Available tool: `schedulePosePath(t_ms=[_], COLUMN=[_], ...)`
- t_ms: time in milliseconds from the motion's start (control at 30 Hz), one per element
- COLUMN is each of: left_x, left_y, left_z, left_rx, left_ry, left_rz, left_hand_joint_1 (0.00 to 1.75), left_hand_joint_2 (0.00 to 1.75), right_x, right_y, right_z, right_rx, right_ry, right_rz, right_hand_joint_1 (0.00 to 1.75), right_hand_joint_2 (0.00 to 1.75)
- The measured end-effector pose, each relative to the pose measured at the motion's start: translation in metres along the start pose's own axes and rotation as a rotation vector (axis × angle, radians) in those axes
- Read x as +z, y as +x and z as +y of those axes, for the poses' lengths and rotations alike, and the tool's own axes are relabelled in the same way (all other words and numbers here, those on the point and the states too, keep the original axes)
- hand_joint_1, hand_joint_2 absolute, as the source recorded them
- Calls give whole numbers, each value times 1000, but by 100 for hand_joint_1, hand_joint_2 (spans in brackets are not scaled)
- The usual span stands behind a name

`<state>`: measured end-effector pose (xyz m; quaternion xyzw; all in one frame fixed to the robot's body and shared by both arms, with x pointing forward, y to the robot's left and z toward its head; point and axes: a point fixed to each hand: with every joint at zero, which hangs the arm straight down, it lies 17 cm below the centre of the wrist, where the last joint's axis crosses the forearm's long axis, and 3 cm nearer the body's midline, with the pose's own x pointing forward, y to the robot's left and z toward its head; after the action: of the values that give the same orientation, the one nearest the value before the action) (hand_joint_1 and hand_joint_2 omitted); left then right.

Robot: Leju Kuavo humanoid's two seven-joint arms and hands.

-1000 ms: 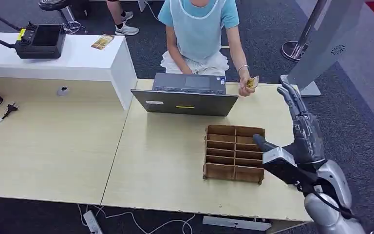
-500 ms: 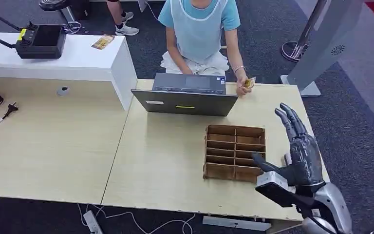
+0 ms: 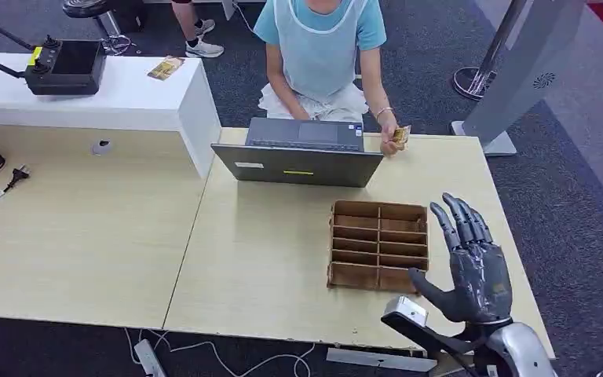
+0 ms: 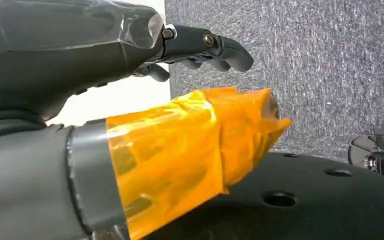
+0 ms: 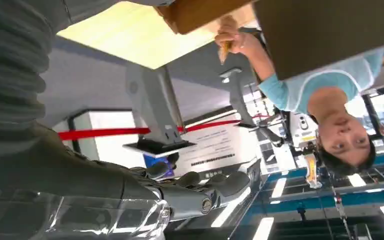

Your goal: Pass the card to the sensor for recognition and then transmit it.

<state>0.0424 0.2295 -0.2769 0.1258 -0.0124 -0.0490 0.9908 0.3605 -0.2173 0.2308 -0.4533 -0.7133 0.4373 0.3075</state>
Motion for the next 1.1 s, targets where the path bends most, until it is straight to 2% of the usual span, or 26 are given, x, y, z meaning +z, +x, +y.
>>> schedulePosePath(t_ms=[733, 933, 1100], left_x=[0, 0, 0], left_y=[2, 2, 3], left_z=[0, -1, -1], left_rx=[-22, -25, -24], left_ry=[-8, -15, -16], left_rz=[5, 4, 1], left_hand_joint_1=[0, 0, 0], left_hand_joint_2=[0, 0, 0], right_x=[7, 9, 16], right_y=[24, 24, 23], right_z=[57, 70, 90], right_rx=[116, 109, 47], right_ry=[153, 195, 267], right_rz=[-6, -3, 12], right_hand_joint_1=[0, 0, 0], right_hand_joint_2=[175, 175, 175])
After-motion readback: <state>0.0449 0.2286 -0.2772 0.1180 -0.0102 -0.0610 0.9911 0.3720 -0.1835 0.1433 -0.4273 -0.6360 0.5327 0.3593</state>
